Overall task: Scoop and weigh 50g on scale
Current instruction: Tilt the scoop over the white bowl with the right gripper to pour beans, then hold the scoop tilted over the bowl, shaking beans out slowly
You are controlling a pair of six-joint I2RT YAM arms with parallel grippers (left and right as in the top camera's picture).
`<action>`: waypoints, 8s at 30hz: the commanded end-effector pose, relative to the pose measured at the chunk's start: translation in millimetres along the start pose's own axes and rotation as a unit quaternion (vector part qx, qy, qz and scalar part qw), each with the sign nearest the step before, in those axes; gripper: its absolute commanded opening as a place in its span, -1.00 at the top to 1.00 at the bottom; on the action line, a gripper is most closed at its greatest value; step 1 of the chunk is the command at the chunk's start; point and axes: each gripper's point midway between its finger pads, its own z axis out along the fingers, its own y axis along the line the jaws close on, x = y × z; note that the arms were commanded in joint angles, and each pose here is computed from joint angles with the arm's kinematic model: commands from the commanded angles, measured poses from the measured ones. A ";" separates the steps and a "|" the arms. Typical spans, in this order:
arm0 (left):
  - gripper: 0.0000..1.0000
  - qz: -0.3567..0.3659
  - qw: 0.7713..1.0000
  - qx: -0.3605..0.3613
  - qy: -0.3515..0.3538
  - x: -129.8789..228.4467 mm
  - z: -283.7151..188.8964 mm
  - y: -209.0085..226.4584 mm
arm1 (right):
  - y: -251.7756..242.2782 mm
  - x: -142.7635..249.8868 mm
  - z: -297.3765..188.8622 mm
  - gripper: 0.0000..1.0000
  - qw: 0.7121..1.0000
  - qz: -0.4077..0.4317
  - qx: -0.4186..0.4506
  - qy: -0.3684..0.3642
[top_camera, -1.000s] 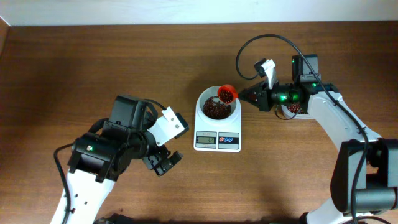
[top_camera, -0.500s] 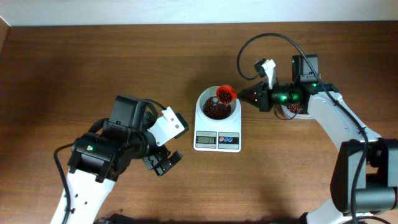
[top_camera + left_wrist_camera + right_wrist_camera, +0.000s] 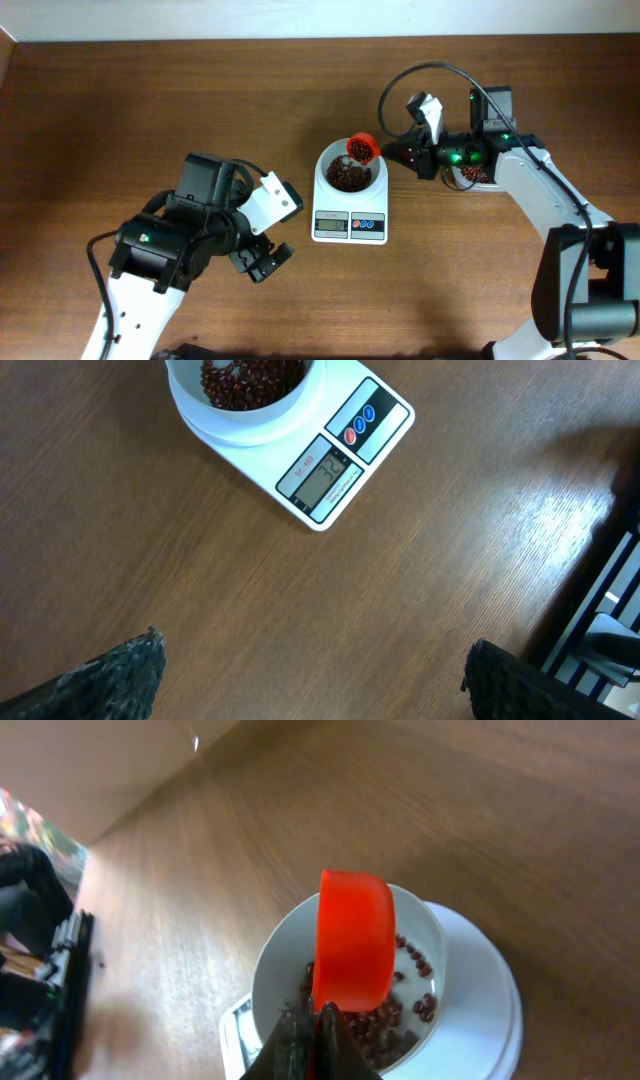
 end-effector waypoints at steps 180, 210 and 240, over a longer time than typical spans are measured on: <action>-0.98 -0.004 1.000 -0.007 -0.012 -5.2 -7.1 1.3 | 16.8 -13.1 2.7 0.92 0.991 -0.107 -0.059 -0.045; -0.98 -0.004 1.000 -0.007 -0.012 -5.2 -7.1 1.3 | 11.3 -13.1 9.5 0.92 0.992 -0.094 -0.067 -0.052; -0.98 -0.004 1.000 -0.007 -0.012 -5.2 -7.1 1.3 | 18.0 -15.4 8.3 0.92 0.981 -0.162 -0.082 -0.067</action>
